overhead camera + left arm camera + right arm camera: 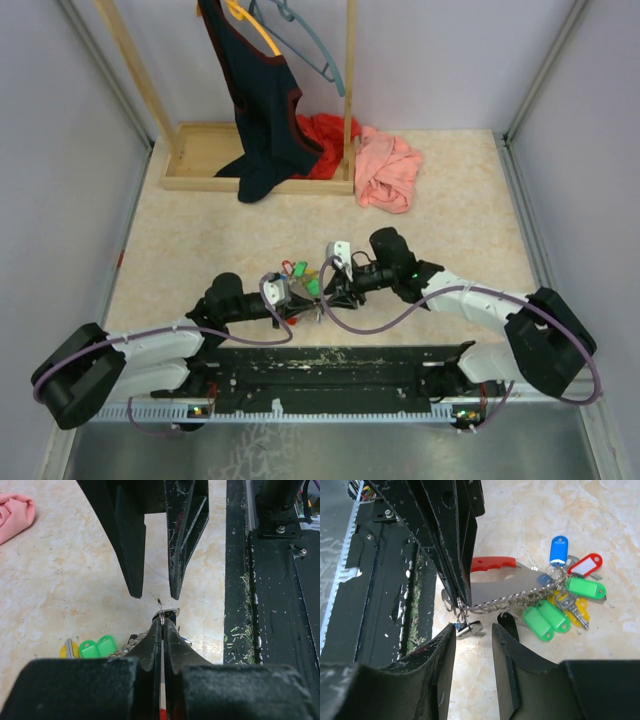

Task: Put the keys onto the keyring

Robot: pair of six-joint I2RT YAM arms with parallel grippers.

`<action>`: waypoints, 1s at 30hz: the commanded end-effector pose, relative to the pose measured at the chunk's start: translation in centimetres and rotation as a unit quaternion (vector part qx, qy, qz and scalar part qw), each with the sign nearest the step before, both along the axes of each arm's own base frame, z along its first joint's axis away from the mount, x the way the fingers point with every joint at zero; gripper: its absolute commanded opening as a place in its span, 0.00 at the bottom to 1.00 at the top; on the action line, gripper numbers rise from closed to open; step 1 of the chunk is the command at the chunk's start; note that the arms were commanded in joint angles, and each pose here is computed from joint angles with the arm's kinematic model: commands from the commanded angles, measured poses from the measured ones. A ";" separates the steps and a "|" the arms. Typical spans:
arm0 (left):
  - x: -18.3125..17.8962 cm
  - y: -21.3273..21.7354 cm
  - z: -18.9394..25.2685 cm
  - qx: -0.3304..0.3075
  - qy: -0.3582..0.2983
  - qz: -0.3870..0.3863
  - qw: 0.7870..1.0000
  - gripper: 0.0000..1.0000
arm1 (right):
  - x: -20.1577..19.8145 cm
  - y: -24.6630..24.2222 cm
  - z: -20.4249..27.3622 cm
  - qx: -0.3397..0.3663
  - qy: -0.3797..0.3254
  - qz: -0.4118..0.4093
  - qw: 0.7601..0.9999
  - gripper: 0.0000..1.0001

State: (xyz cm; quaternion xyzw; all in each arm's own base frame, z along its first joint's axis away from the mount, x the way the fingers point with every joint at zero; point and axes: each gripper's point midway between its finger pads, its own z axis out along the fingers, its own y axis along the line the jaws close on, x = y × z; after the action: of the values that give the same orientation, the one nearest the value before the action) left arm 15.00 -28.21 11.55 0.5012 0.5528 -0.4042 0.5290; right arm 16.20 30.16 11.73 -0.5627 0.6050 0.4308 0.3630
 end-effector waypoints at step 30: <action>-1.7 -1.2 3.6 -0.066 -0.036 -0.064 0.995 0.01 | 0.9 2.3 -0.8 -0.030 0.050 0.024 0.998 0.00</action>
State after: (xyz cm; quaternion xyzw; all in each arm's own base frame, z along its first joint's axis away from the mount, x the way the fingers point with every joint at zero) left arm 13.94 -28.78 12.26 0.5073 0.5299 -0.4355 0.5218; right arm 15.94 31.56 10.18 -0.5716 0.6156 0.4547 0.2960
